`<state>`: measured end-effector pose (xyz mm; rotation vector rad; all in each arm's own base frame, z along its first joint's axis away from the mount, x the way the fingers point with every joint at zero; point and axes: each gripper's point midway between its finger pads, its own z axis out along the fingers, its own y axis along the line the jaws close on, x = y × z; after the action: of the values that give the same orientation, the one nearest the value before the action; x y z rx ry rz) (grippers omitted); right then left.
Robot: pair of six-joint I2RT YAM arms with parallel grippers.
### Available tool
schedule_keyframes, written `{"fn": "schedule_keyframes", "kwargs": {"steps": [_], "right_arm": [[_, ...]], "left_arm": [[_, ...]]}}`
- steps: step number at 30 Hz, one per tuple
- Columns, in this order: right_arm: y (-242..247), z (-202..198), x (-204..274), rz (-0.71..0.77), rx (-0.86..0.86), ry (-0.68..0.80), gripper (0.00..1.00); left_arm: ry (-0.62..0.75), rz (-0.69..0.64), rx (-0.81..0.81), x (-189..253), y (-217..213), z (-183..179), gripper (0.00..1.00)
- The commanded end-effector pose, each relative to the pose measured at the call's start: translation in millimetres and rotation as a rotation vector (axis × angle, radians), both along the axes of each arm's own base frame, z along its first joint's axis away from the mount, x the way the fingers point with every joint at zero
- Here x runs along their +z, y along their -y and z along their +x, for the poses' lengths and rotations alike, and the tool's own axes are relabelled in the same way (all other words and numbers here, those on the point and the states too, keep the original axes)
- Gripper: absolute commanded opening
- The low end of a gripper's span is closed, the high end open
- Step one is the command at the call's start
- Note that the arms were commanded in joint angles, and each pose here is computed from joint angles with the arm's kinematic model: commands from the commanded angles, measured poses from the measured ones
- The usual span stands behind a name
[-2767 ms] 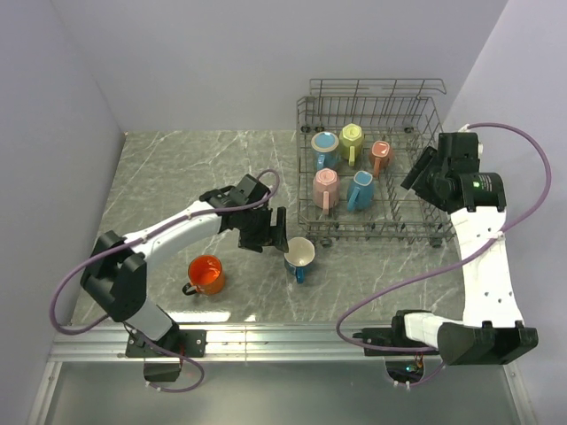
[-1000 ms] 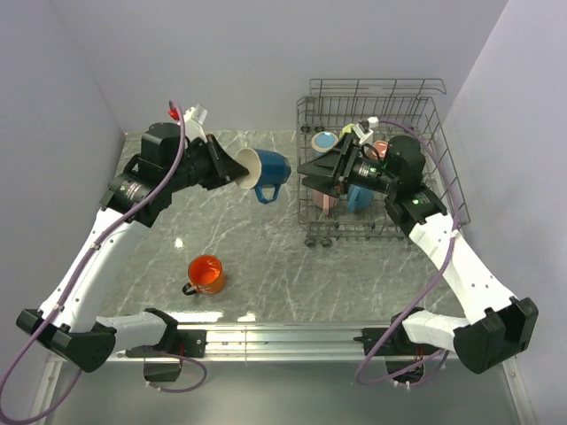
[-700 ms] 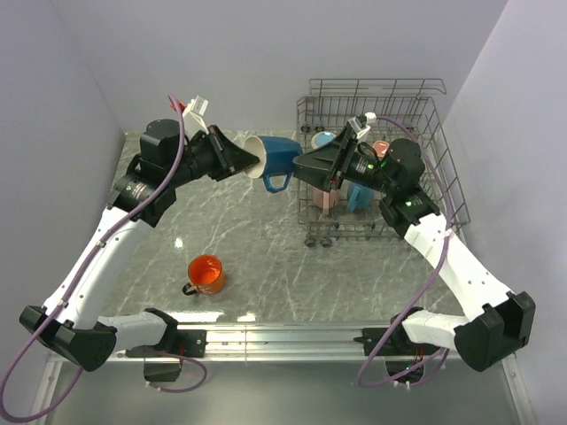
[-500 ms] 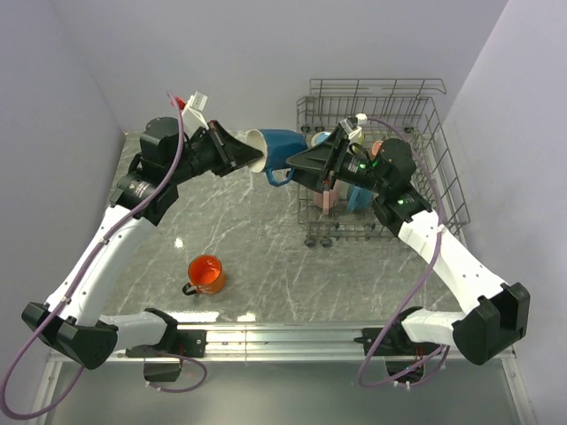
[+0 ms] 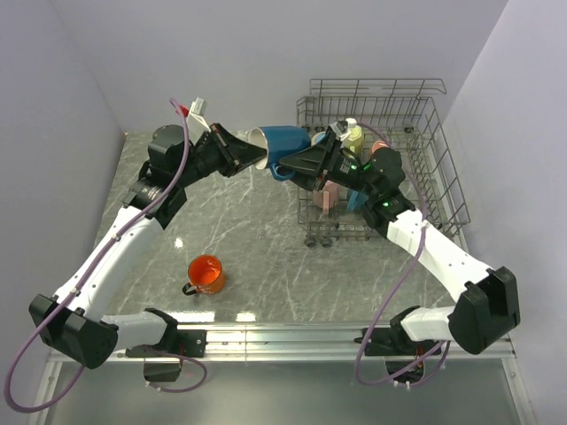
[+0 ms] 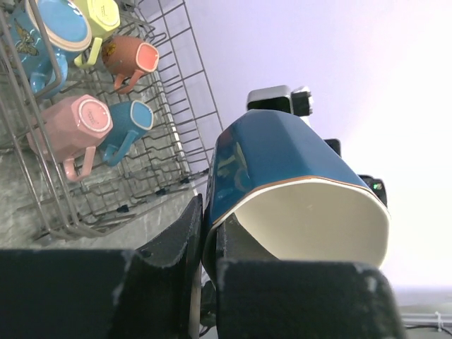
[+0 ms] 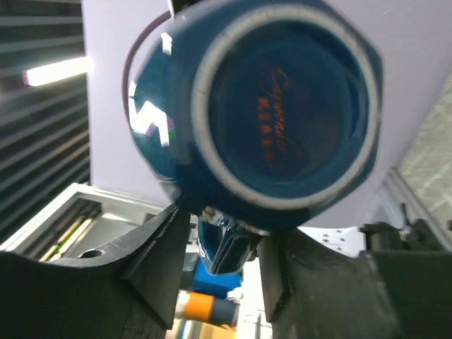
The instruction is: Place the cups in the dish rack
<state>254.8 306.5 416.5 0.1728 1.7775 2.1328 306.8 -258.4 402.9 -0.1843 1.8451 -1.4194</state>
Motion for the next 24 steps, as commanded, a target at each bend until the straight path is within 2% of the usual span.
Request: {"fn": "schedule_keyframes", "kwargs": {"steps": [1,6,9,10,11,16,19,20,24], "right_arm": [[-3.7,-14.8,37.6,0.136,0.038,0.091,0.47],[-5.4,-9.9,42.0,0.147,0.025,0.085,0.36],[-5.3,-7.2,44.1,0.156,0.018,0.089,0.19],[-6.1,-5.7,42.7,0.152,0.015,0.085,0.06],[-6.1,-4.9,42.2,0.146,0.013,0.085,0.01],[8.5,7.4,37.6,0.100,-0.031,0.095,0.00],[32.7,24.7,32.2,0.032,-0.115,0.105,0.00],[40.8,28.2,30.8,-0.001,-0.139,0.137,0.00],[88.3,56.0,5.5,-0.138,-0.269,0.087,0.00]], "left_arm": [[0.119,-0.112,-0.043,38.7,7.6,-3.5,0.00],[0.115,-0.086,-0.042,31.8,9.6,-0.1,0.00],[0.105,-0.080,-0.050,25.7,11.6,1.8,0.00],[0.102,-0.081,-0.053,24.4,12.2,1.9,0.00],[0.101,-0.078,-0.054,23.3,12.3,1.8,0.00],[0.073,0.032,-0.018,4.3,5.7,5.6,0.02],[0.061,0.137,0.020,-8.8,-4.5,9.2,0.15],[0.064,0.152,0.029,-9.5,-8.4,9.1,0.22],[0.056,0.204,0.031,-22.8,-22.2,6.3,0.36]]}}
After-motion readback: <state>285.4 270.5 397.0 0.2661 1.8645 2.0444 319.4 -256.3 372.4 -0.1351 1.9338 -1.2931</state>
